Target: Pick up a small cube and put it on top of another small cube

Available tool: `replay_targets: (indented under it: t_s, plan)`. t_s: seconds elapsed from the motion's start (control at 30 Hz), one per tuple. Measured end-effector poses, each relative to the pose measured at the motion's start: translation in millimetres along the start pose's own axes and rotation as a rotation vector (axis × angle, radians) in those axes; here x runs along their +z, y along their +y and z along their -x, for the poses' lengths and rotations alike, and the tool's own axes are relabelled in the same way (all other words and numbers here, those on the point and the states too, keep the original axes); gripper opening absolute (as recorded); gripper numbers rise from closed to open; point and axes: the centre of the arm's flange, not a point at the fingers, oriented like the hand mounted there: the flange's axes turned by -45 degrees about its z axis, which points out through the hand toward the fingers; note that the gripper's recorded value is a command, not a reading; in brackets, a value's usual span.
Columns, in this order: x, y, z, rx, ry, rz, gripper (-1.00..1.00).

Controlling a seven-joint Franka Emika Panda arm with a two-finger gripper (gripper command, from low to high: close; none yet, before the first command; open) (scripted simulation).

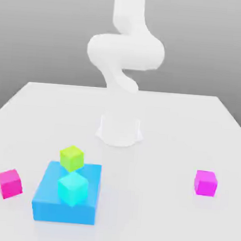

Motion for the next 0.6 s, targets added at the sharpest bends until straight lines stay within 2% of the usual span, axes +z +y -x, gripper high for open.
replay_targets:
  t_s: [0.3,0.6]
  plan:
    - [144,76,34,0.162,-0.217,0.223,0.00]
    - [253,171,120,0.352,-0.427,0.340,0.00]
